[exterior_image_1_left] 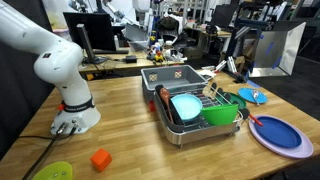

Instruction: Pick the knife and put it on the blue cup

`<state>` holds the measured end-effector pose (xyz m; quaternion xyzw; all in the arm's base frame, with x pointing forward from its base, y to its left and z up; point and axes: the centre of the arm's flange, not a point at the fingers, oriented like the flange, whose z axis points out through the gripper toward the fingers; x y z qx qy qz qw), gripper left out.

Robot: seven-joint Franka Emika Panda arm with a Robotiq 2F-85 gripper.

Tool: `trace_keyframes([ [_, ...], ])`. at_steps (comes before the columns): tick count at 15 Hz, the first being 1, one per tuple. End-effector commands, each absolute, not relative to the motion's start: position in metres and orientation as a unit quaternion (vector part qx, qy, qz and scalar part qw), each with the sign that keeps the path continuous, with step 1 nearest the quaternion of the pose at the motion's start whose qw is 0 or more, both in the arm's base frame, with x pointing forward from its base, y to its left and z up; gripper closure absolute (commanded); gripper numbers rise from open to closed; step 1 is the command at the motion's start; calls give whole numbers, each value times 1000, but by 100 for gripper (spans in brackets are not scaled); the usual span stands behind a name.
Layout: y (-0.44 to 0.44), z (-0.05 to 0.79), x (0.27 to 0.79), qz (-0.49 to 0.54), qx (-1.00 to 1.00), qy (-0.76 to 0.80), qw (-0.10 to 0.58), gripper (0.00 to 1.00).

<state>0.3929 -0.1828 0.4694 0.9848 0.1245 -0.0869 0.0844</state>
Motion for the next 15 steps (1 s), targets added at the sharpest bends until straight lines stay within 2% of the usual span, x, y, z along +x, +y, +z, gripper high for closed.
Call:
trace_keyframes([
  [1, -183, 469, 393, -87, 985, 124, 84, 0],
  [6, -182, 469, 399, -76, 985, 121, 93, 0],
  [12, -178, 460, 457, -37, 980, 163, 109, 0],
  [15, -165, 441, 492, -18, 980, 177, 93, 0],
])
